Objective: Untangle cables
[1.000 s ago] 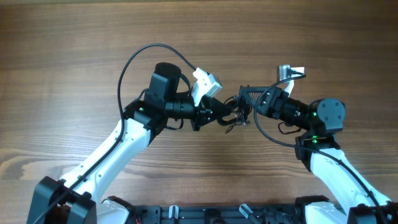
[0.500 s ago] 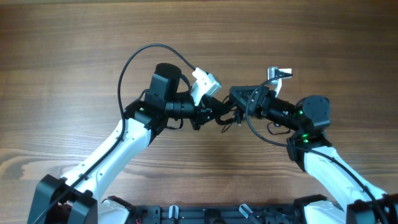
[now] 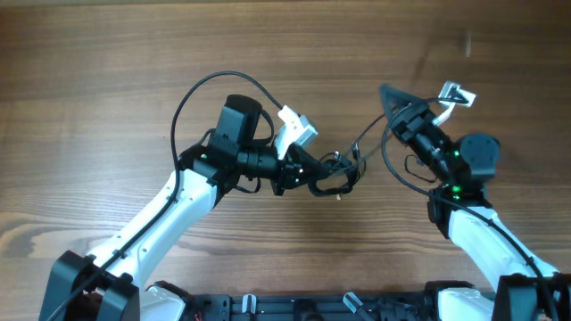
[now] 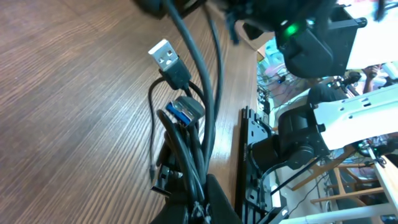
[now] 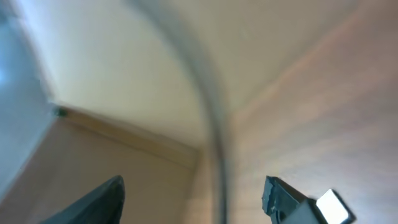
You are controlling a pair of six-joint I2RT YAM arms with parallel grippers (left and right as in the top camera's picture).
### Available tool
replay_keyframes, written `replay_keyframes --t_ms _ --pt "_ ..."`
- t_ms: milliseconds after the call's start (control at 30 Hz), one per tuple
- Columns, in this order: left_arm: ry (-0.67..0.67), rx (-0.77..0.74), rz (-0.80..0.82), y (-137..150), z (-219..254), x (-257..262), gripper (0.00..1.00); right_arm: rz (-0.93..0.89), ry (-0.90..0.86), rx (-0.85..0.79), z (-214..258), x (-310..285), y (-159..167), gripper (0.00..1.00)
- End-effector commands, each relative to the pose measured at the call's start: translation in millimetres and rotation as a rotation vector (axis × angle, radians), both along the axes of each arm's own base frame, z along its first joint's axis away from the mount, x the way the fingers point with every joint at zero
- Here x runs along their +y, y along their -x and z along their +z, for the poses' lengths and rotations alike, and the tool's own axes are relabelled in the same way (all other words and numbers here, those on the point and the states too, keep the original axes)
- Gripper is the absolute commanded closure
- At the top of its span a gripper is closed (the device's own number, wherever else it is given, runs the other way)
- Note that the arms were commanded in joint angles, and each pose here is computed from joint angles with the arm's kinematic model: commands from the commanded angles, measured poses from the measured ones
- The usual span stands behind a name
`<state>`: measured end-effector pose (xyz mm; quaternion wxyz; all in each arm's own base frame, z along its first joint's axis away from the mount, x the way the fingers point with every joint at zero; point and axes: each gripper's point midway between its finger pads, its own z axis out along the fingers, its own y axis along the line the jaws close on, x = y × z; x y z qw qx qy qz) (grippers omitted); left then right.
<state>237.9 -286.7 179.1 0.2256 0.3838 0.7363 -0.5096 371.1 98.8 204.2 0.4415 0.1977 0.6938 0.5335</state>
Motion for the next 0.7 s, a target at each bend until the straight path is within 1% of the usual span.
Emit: replay_keyframes --t_ms 0,67,133,200,267,300,400,433,467,533,600,667 --pt "0.029 -0.020 -0.034 4.4 7.8 -2.4 0.96 -0.080 0.118 0.053 -26.8 -19.2 -6.6 0.10" --pt "-0.006 -0.025 0.000 -1.0 1.6 -0.2 0.96 -0.090 0.148 0.130 -47.3 -26.8 -3.6 0.00" --pt "-0.091 -0.024 0.072 -10.6 -13.3 6.6 0.96 -0.099 0.146 0.188 -59.3 -32.1 -0.8 0.00" --pt "-0.219 -0.012 0.187 -24.2 -34.3 20.3 0.96 -0.076 0.139 0.227 -67.1 -31.4 3.9 0.00" --pt "-0.301 -0.011 0.297 -39.2 -45.3 31.8 0.96 -0.023 0.124 0.242 -69.2 -23.3 9.7 0.00" --pt "-0.319 -0.023 0.322 -43.8 -47.1 34.7 0.96 0.039 0.107 0.247 -68.6 -14.1 16.0 0.00" --pt "-0.314 -0.041 0.326 -46.7 -45.3 34.1 0.96 0.175 0.030 0.320 -72.7 5.7 35.3 0.00" --pt "-0.316 -0.046 0.331 -48.0 -45.3 34.5 0.96 0.196 0.007 0.360 -76.9 9.0 40.5 0.00" --pt "-0.324 -0.059 0.347 -51.6 -45.6 36.0 0.96 0.202 -0.022 0.439 -87.1 12.5 47.6 0.00" --pt "-0.339 -0.089 0.380 -59.2 -45.1 39.3 0.96 0.212 -0.032 0.530 -100.9 19.2 57.8 0.00" --pt "-0.320 -0.118 0.389 -63.3 -38.0 37.9 0.96 0.240 -0.020 0.539 -103.0 28.0 62.7 0.00" --pt "-0.294 -0.149 0.396 -65.2 -26.9 36.8 0.96 0.280 0.012 0.488 -98.0 38.5 63.4 0.00"
